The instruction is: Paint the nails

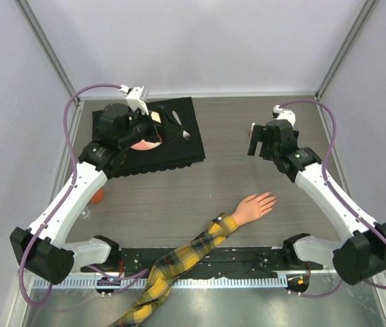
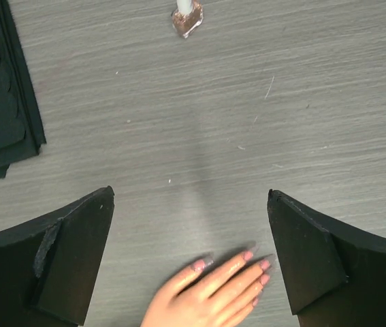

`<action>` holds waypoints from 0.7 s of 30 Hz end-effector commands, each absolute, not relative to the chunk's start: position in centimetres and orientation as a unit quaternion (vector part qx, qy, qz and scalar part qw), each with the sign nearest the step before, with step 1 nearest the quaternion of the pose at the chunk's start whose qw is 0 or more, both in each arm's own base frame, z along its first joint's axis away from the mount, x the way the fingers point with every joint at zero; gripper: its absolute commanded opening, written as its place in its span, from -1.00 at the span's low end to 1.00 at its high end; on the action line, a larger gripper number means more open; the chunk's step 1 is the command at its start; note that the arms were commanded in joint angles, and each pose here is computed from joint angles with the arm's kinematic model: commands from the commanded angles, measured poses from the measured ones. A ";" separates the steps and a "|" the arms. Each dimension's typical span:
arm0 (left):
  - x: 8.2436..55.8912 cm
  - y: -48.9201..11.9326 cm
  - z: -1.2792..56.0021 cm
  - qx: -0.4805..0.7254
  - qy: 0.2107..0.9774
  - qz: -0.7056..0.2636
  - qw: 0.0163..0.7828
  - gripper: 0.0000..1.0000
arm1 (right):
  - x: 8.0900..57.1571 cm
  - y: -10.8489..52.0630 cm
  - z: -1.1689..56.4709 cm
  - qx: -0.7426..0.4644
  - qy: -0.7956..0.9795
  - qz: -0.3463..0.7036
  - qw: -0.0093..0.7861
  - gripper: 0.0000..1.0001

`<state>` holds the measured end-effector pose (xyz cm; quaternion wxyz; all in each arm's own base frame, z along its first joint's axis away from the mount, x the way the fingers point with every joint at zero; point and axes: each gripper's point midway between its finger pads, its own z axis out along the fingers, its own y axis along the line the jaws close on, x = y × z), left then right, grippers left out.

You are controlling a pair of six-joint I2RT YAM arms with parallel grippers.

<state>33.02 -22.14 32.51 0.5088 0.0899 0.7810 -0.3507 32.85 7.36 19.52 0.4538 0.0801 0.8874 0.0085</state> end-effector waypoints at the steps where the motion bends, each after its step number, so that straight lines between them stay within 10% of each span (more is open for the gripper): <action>1: 33.3 -22.7 33.7 0.107 0.774 -0.355 0.513 1.00 | 36.3 8.3 21.2 0.103 0.872 0.020 0.478 0.99; 21: 30.0 -29.2 27.3 0.152 0.812 -0.396 0.402 0.91 | 54.0 5.4 15.5 0.296 0.834 -0.057 0.461 0.62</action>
